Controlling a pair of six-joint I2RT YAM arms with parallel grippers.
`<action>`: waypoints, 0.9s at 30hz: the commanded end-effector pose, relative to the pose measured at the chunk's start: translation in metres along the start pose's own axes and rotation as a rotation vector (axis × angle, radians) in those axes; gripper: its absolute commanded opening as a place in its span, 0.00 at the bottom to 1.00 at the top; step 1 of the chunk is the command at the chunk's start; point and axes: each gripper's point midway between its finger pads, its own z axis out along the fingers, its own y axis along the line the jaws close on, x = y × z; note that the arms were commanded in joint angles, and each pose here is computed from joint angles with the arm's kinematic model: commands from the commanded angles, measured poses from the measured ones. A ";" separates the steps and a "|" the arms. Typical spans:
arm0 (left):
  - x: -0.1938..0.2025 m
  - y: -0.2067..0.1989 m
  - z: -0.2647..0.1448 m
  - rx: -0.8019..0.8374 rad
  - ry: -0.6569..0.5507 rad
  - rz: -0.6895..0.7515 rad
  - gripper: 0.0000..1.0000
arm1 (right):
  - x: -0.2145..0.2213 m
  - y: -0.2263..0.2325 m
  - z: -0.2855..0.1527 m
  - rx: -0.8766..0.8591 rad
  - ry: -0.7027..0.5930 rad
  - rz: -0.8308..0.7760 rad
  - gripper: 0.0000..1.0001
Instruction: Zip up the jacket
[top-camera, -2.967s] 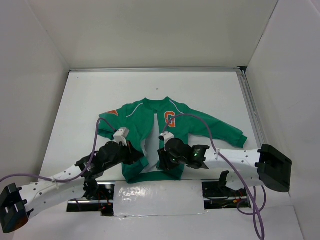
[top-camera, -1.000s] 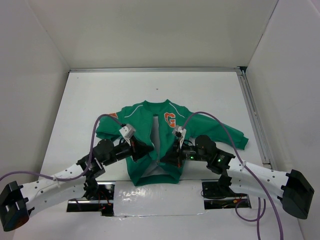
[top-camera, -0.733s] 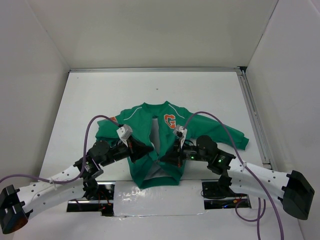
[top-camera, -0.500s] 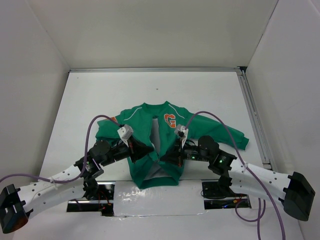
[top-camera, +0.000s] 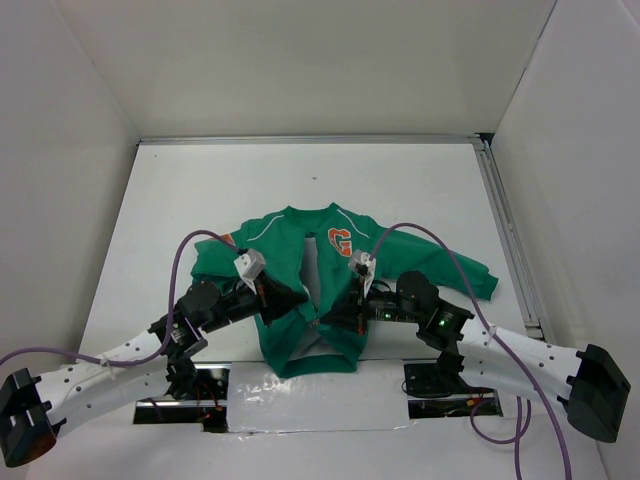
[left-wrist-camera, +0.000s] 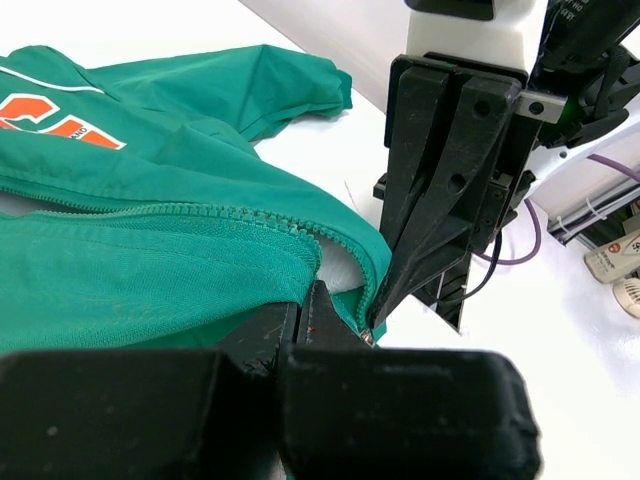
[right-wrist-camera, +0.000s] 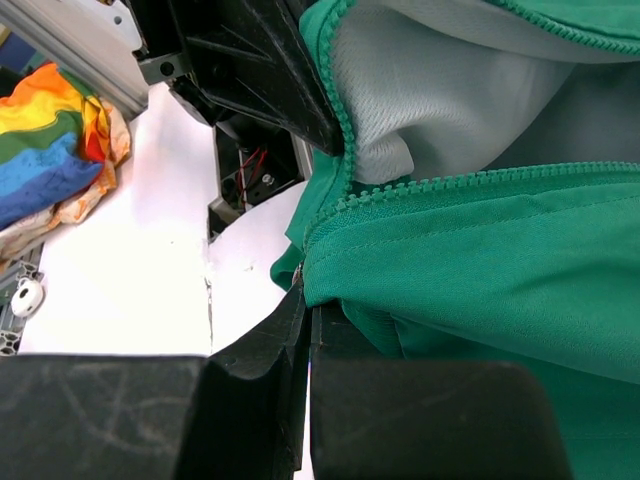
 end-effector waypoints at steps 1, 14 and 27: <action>-0.016 -0.012 0.000 0.060 -0.074 0.047 0.00 | -0.028 0.011 -0.001 -0.037 -0.098 -0.065 0.00; -0.014 -0.018 -0.005 0.095 -0.082 0.045 0.00 | -0.027 0.009 0.000 -0.048 -0.088 -0.057 0.00; -0.016 -0.013 -0.002 0.065 -0.091 0.002 0.00 | -0.022 0.013 0.000 -0.074 -0.072 -0.060 0.00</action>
